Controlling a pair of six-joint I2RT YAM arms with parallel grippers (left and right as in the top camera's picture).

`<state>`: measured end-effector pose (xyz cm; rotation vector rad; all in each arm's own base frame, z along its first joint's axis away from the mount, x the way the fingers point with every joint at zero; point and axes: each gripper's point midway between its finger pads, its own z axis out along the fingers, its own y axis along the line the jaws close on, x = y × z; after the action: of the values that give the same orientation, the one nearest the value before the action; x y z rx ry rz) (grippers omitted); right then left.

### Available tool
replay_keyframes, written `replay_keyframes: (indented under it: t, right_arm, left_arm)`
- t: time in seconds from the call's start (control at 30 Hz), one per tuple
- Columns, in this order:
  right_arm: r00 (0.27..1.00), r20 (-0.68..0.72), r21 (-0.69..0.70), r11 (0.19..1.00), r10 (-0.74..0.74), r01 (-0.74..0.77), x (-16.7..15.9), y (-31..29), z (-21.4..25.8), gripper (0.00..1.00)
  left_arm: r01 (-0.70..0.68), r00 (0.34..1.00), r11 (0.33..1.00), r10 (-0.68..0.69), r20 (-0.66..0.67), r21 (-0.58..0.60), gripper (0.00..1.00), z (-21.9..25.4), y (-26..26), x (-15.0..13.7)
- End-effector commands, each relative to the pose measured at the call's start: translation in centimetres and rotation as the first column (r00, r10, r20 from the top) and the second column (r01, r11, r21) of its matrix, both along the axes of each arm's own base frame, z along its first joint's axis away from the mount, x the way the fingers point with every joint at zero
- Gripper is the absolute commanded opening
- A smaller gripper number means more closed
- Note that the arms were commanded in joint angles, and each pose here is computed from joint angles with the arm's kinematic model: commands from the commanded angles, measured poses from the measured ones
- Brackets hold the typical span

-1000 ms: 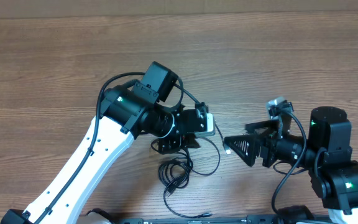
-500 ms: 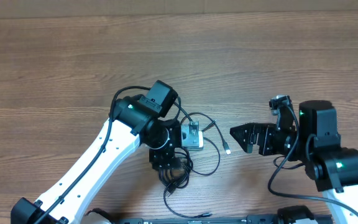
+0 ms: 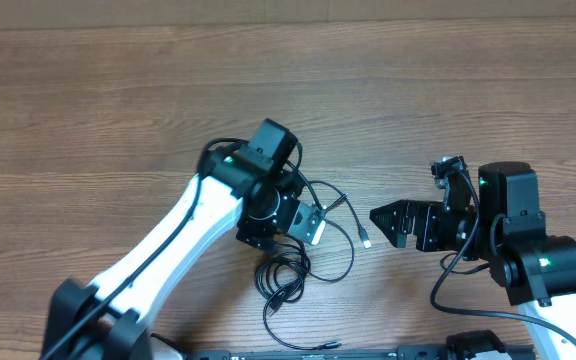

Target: Untangle cables

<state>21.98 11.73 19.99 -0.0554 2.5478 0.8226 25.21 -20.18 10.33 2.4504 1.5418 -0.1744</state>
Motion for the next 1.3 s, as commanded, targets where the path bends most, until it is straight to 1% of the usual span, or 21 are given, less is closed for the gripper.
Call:
replay_keyframes:
  t: [0.0, 0.07, 0.2, 0.37, 0.43, 0.5, 0.53, 0.57, 0.6, 0.63, 0.67, 0.7, 0.83, 0.9, 0.93, 1.03, 1.07, 1.13, 1.17, 1.23, 1.27]
  right_arm:
    - [1.0, 0.008, -0.015, 1.0, -0.006, 0.006, 0.1, -0.3, 0.1, 1.0]
    - [1.0, 0.008, -0.015, 1.0, -0.006, 0.006, 0.1, -0.3, 0.1, 1.0]
    - [1.0, 0.008, -0.015, 1.0, -0.006, 0.006, 0.1, -0.3, 0.1, 1.0]
    - [1.0, 0.008, -0.014, 1.0, -0.006, 0.006, 0.1, -0.3, 0.1, 1.0]
    - [1.0, 0.011, -0.014, 1.0, -0.006, 0.006, 0.1, -0.3, 0.1, 1.0]
    - [1.0, 0.014, -0.014, 1.0, -0.006, 0.007, 0.2, -0.2, 0.2, 1.0]
    - [1.0, 0.015, -0.013, 1.0, -0.006, 0.006, 0.2, -0.2, 0.2, 1.0]
    - [1.0, 0.016, -0.013, 1.0, -0.006, 0.007, 0.2, -0.2, 0.2, 1.0]
    - [1.0, 0.016, -0.013, 1.0, -0.006, 0.007, 0.2, -0.2, 0.2, 1.0]
    - [1.0, 0.015, -0.013, 1.0, -0.006, 0.006, 0.2, -0.2, 0.2, 1.0]
    - [1.0, 0.015, -0.013, 1.0, -0.006, 0.006, 0.2, -0.2, 0.2, 1.0]
    - [1.0, 0.015, -0.013, 1.0, -0.006, 0.006, 0.2, -0.2, 0.2, 1.0]
    - [1.0, 0.014, -0.013, 1.0, -0.006, 0.006, 0.2, -0.2, 0.2, 1.0]
    - [1.0, 0.008, -0.014, 1.0, -0.006, 0.006, 0.1, -0.3, 0.1, 1.0]
    - [1.0, 0.007, -0.014, 1.0, -0.006, 0.006, 0.1, -0.3, 0.1, 1.0]
    - [1.0, 0.007, -0.011, 1.0, -0.005, 0.005, 0.0, -0.2, 0.1, 0.99]
    - [1.0, 0.002, 0.019, 1.0, 0.005, -0.005, -0.2, 0.2, 0.5, 0.99]
    - [0.998, 0.017, 0.124, 0.99, 0.063, -0.064, -0.7, 1.8, 2.0, 0.99]
    - [0.993, 0.051, 0.19, 0.975, 0.111, -0.118, -1.0, 2.9, 3.3, 0.98]
    - [0.987, 0.089, 0.219, 0.964, 0.132, -0.149, -1.4, 3.3, 4.4, 0.98]
    - [0.986, 0.1, 0.22, 0.963, 0.133, -0.153, -1.6, 3.3, 4.7, 0.98]
  left_arm:
    - [0.125, 0.988, 0.992, -0.122, -0.092, 0.027, 0.85, -2.6, 0.1, -1.5]
    - [0.202, 0.969, 0.979, -0.199, -0.145, 0.006, 0.84, -3.3, -0.1, -2.6]
    - [0.259, 0.954, 0.966, -0.255, -0.157, 0.005, 0.86, -4.2, 0.0, -2.7]
    - [0.267, 0.943, 0.964, -0.259, -0.21, 0.01, 0.84, -6.3, -0.2, -2.8]
    - [0.267, 0.935, 0.964, -0.256, -0.248, 0.014, 0.78, -7.3, -0.1, -3.1]
    - [0.268, 0.931, 0.963, -0.253, -0.264, 0.019, 0.67, -7.8, 0.0, -3.2]
    - [0.267, 0.93, 0.963, -0.252, -0.268, 0.021, 0.59, -7.9, 0.0, -3.2]
    - [0.267, 0.929, 0.963, -0.251, -0.273, 0.023, 0.48, -7.9, 0.1, -3.3]
    - [0.268, 0.927, 0.963, -0.251, -0.279, 0.025, 0.35, -7.8, 0.2, -3.5]
    - [0.268, 0.926, 0.963, -0.249, -0.282, 0.031, 0.16, -7.8, 0.3, -3.5]
    - [0.269, 0.926, 0.962, -0.248, -0.284, 0.036, 0.06, -7.7, 0.4, -3.5]
    - [0.27, 0.926, 0.962, -0.247, -0.285, 0.045, 0.04, -7.7, 0.5, -3.5]
    - [0.267, 0.927, 0.962, -0.242, -0.286, 0.051, 0.04, -7.3, 0.5, -3.3]
    - [0.234, 0.935, 0.971, -0.208, -0.287, 0.057, 0.04, -6.6, 0.2, -3.0]
    - [0.187, 0.945, 0.98, -0.162, -0.285, 0.066, 0.04, -5.9, -0.1, -2.5]
    - [0.114, 0.956, 0.991, -0.089, -0.279, 0.075, 0.04, -4.2, -0.7, -1.6]
    - [0.089, 0.958, 0.993, -0.064, -0.279, 0.079, 0.04, -3.0, -0.9, -1.3]
    - [-0.001, 0.964, 0.997, 0.022, -0.267, 0.08, 0.04, -0.6, -1.5, -0.4]
    - [-0.077, 0.964, 0.994, 0.093, -0.25, 0.075, 0.04, 1.1, -2.0, 0.4]
    - [-0.202, 0.956, 0.978, 0.207, -0.21, 0.042, 0.04, 4.0, -3.0, 1.9]
    - [-0.287, 0.941, 0.958, 0.283, -0.184, 0.005, 0.04, 6.0, -3.6, 3.0]
